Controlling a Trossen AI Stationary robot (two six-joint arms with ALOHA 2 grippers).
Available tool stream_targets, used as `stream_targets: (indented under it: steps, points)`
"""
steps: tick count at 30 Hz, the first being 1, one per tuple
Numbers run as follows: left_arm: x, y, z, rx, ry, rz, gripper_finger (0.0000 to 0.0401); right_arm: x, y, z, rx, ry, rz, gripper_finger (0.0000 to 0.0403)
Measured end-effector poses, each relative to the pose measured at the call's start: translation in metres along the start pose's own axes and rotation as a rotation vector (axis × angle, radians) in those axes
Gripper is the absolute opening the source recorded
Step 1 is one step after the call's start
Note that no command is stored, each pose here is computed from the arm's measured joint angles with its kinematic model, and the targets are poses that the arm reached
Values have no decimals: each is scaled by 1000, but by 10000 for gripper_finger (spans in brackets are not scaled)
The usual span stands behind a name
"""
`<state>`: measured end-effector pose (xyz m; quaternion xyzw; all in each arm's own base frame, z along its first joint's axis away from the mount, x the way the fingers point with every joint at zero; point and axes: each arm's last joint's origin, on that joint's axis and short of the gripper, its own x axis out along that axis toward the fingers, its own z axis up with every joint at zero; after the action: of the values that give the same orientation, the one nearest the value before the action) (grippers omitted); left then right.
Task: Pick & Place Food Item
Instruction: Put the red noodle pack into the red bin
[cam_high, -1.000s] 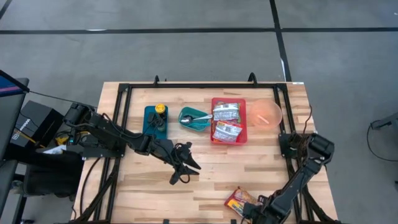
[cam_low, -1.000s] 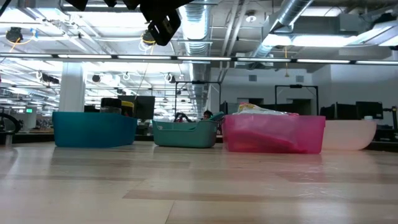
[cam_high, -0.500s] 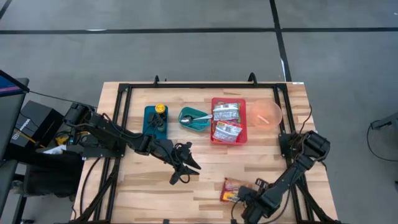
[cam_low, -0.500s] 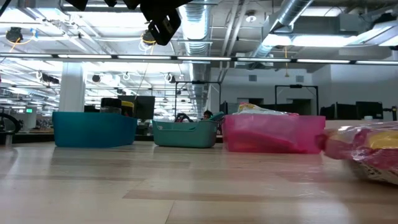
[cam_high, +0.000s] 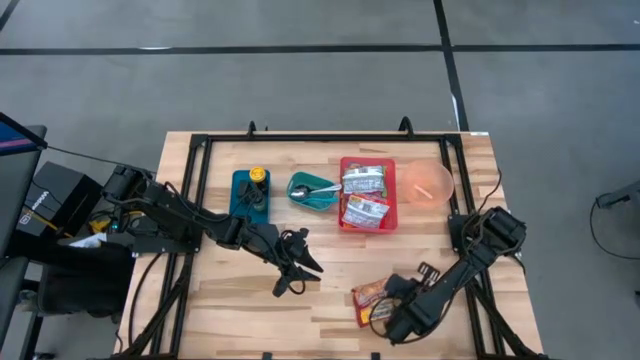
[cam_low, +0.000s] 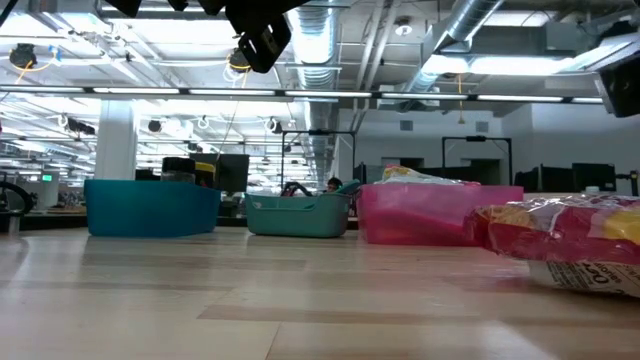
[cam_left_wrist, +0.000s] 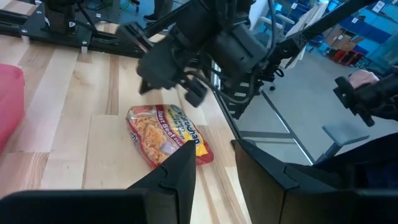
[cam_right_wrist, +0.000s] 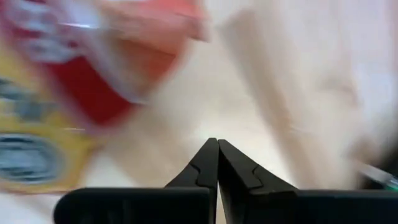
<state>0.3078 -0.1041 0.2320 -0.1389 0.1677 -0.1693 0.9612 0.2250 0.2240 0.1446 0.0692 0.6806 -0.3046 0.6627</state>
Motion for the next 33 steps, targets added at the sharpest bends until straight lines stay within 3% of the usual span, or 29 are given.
stream_targets:
  steps: [5, 10, 13, 17, 20, 24, 33]
  points:
    - [0, 0, 0, 0, 0, 0, 109, -2, -11, -5, 3, 18, -111, 0]
    - [0, 0, 0, 1, 0, 0, 109, -15, -12, -19, 0, -9, -56, 0]
    - [0, 0, 0, 1, 0, 0, 109, -34, -12, -27, 15, -51, 17, 0]
    - [0, 0, 0, 1, 0, 0, 109, -61, -5, -37, -15, -241, 187, 0]
    - [0, 0, 0, 1, 0, 0, 109, -81, 9, -42, -100, -415, 366, 0]
    - [0, 0, 0, 1, 0, 0, 109, -94, 26, -39, -227, -587, 501, 0]
    - [0, 0, 0, 1, 0, 0, 109, -83, 45, -14, -308, -611, 520, 0]
